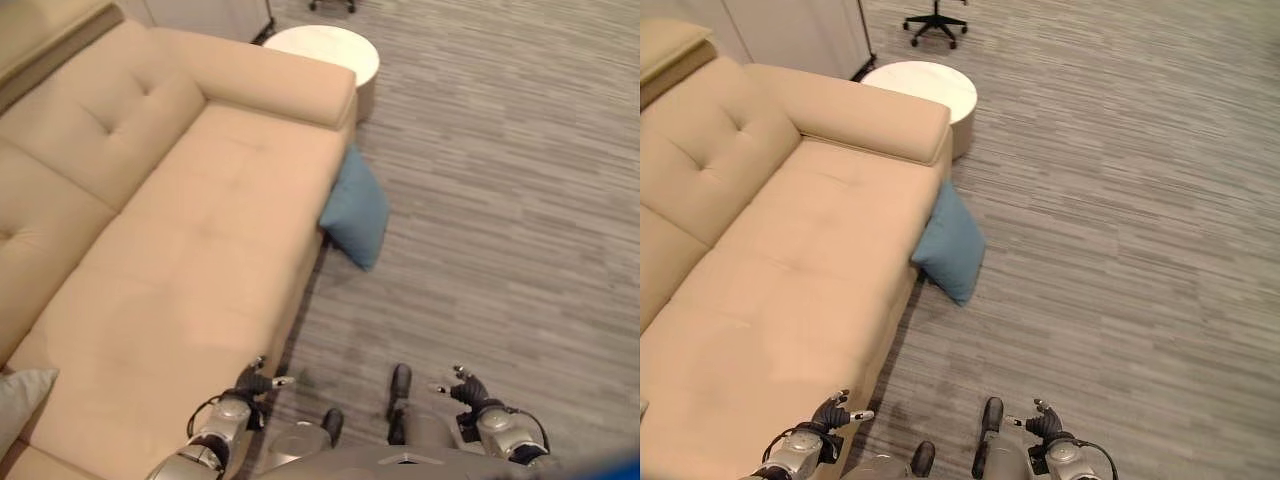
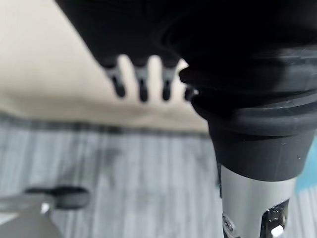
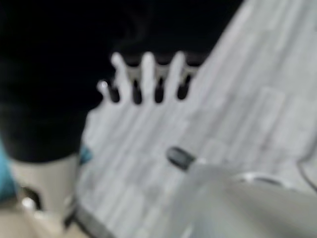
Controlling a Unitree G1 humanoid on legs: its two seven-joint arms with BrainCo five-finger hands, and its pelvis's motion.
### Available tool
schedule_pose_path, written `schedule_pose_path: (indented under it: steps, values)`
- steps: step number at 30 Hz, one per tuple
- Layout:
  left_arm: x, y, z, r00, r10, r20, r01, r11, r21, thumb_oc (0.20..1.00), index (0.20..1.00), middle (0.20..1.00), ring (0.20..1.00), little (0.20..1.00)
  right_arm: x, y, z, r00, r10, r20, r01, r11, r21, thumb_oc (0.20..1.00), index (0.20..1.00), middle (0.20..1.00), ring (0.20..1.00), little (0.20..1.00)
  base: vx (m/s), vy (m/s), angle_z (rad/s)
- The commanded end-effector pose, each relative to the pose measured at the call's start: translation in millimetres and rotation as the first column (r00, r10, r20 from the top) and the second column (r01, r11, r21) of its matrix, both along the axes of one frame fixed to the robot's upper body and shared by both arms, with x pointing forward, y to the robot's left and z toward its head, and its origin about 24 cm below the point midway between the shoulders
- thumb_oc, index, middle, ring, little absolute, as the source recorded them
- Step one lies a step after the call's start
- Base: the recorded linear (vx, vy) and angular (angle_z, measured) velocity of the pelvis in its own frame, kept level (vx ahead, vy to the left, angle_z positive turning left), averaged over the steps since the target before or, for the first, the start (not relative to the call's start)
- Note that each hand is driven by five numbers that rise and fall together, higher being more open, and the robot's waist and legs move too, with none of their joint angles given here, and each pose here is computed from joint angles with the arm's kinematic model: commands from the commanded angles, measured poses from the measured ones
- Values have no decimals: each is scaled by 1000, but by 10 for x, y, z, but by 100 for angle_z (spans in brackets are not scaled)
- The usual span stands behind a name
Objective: Pick up all the scattered cushions and arrange them neatly on the sofa.
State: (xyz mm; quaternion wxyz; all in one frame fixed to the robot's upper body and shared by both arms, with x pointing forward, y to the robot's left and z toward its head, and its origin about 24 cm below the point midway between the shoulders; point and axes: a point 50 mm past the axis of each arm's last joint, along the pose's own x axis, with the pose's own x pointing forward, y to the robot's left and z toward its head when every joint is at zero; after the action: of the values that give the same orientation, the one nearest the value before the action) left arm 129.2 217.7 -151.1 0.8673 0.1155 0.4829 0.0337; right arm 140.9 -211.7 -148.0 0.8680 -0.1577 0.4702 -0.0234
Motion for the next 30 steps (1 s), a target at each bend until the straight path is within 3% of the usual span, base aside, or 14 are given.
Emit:
schedule_pose_path:
  steps: [1, 12, 17, 30]
  values:
    - [296, -51, 114, 993, 20, 117, -16, 999, -32, 1000, 1000, 1000, 1000, 1000, 166, -217, 129, 996, -23, 86, 27, 999, -45, 1000, 1000, 1000, 1000, 1000, 101, -142, 85]
    - [335, -93, 129, 991, -5, 130, 10, 999, -38, 1000, 1000, 1000, 1000, 1000, 215, -253, 160, 993, -37, 108, 43, 997, -57, 1000, 1000, 1000, 1000, 1000, 222, -81, 10]
    - [187, 46, 89, 997, -6, 77, 6, 1000, -1, 1000, 1000, 1000, 1000, 1000, 217, -106, 133, 995, 27, 101, -24, 999, -30, 1000, 1000, 1000, 1000, 1000, 282, 92, -37]
    - [314, 20, 133, 994, -14, 110, 14, 1000, 5, 1000, 1000, 1000, 1000, 1000, 326, -75, 177, 991, 35, 128, -33, 999, -15, 1000, 1000, 1000, 1000, 1000, 215, -31, 6]
